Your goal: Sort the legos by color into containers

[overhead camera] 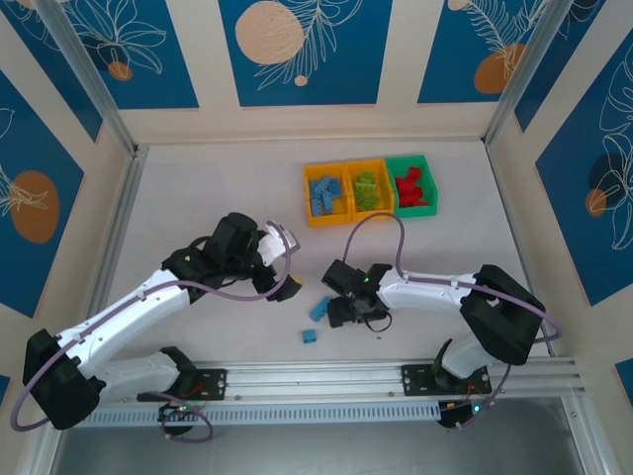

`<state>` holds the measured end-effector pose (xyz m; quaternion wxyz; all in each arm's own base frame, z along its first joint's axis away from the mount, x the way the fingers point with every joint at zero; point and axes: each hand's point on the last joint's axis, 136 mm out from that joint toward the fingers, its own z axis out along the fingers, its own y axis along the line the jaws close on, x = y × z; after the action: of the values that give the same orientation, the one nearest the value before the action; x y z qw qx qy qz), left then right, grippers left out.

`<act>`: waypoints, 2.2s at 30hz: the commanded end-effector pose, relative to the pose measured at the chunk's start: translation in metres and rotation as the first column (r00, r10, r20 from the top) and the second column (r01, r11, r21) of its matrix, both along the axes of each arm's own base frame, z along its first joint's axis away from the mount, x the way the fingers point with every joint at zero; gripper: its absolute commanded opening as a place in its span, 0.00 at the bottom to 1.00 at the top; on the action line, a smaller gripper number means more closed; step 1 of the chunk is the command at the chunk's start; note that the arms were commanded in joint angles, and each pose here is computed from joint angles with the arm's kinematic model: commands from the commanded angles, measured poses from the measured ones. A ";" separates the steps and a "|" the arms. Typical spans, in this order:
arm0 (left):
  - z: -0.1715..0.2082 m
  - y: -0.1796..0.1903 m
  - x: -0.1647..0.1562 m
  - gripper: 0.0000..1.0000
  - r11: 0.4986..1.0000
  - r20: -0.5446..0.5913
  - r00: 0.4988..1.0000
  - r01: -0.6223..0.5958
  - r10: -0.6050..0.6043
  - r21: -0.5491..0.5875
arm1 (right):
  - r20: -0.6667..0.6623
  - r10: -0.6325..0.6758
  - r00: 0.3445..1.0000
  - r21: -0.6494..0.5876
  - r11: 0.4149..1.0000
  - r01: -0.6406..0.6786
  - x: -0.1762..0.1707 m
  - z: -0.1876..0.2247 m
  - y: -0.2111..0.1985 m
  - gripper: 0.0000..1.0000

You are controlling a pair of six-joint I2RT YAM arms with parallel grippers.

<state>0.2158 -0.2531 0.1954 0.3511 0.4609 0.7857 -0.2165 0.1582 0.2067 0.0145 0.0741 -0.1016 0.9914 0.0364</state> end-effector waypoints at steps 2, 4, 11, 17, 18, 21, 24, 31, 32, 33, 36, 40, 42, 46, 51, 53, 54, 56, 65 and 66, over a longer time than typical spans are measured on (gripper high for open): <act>0.010 -0.004 -0.005 1.00 1.000 0.014 1.000 0.025 -0.025 -0.015 | 0.037 -0.051 0.998 -0.076 0.996 0.053 0.004 -0.006 -0.013 0.77; 0.009 -0.004 -0.005 1.00 1.000 0.013 1.000 0.025 -0.025 -0.014 | 0.043 -0.063 0.997 -0.082 0.994 0.066 0.003 -0.005 -0.017 0.71; 0.010 -0.007 -0.004 1.00 0.999 0.011 0.999 0.030 -0.030 -0.021 | 0.126 -0.137 0.983 -0.005 0.990 0.139 0.015 0.030 -0.026 0.58; 0.012 -0.010 -0.003 1.00 0.999 0.016 0.999 0.038 -0.037 -0.027 | 0.280 -0.255 0.925 0.196 0.959 0.205 0.091 0.096 -0.035 0.58; 0.013 -0.012 -0.003 1.00 0.999 0.018 0.999 0.041 -0.040 -0.030 | 0.302 -0.271 0.914 0.220 0.953 0.210 0.107 0.105 -0.037 0.57; 0.013 -0.016 -0.001 1.00 0.999 0.016 0.999 0.042 -0.042 -0.035 | 0.332 -0.321 0.887 0.273 0.933 0.235 0.169 0.124 -0.046 0.57; 0.013 -0.018 -0.001 1.00 0.998 0.011 0.999 0.036 -0.036 -0.044 | 0.339 -0.338 0.878 0.268 0.929 0.254 0.232 0.131 -0.048 0.57; 0.005 -0.022 -0.003 1.00 0.998 -0.011 0.999 -0.042 0.042 -0.048 | 0.289 -0.391 0.874 0.264 0.910 0.320 0.324 0.119 -0.044 0.73; 0.003 -0.024 -0.002 1.00 0.997 -0.029 0.998 -0.061 0.060 -0.054 | 0.292 -0.399 0.869 0.265 0.907 0.327 0.328 0.126 -0.043 0.77; 0.002 -0.026 -0.003 1.00 0.995 -0.045 0.997 -0.073 0.070 -0.062 | 0.289 -0.404 0.868 0.267 0.905 0.332 0.329 0.131 -0.043 0.78; -0.002 -0.035 -0.006 1.00 0.991 -0.092 0.990 -0.116 0.110 -0.072 | 0.305 -0.427 0.852 0.295 0.892 0.341 0.321 0.154 -0.046 0.82; -0.021 -0.048 -0.011 1.00 0.980 -0.193 0.962 -0.197 0.192 -0.006 | 0.315 -0.461 0.829 0.353 0.868 0.349 0.289 0.182 -0.060 0.85; -0.038 -0.054 -0.016 0.99 0.974 -0.249 0.941 -0.218 0.228 0.068 | 0.301 -0.467 0.831 0.373 0.860 0.348 0.267 0.187 -0.065 0.85; -0.074 -0.059 -0.028 0.97 0.941 -0.304 0.903 -0.233 0.303 0.244 | 0.290 -0.496 0.818 0.391 0.842 0.372 0.217 0.191 -0.082 0.86; -0.111 -0.064 -0.026 0.98 0.913 -0.314 0.883 -0.242 0.348 0.329 | 0.229 -0.535 0.813 0.384 0.817 0.430 0.164 0.171 -0.098 0.86; -0.125 -0.071 -0.028 0.95 0.914 -0.344 0.878 -0.209 0.332 0.348 | 0.216 -0.536 0.816 0.365 0.820 0.441 0.148 0.164 -0.103 0.86; -0.131 -0.076 -0.032 0.94 0.918 -0.368 0.876 -0.180 0.313 0.354 | 0.217 -0.538 0.814 0.357 0.820 0.447 0.143 0.162 -0.107 0.86; -0.145 -0.082 -0.034 0.88 0.914 -0.403 0.862 -0.150 0.307 0.377 | 0.220 -0.537 0.814 0.340 0.825 0.452 0.136 0.160 -0.112 0.86; -0.158 -0.096 -0.030 0.40 0.912 -0.424 0.858 -0.115 0.291 0.394 | 0.222 -0.518 0.826 0.332 0.837 0.435 0.137 0.165 -0.111 0.87; -0.153 -0.097 -0.028 0.36 0.917 -0.422 0.860 -0.119 0.288 0.382 | 0.221 -0.517 0.827 0.338 0.836 0.432 0.137 0.167 -0.111 0.87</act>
<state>0.1878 -0.3408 0.0292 0.0829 0.3562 0.9225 -0.1234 0.2964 0.0954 0.1722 0.2450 0.1598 0.9472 0.1312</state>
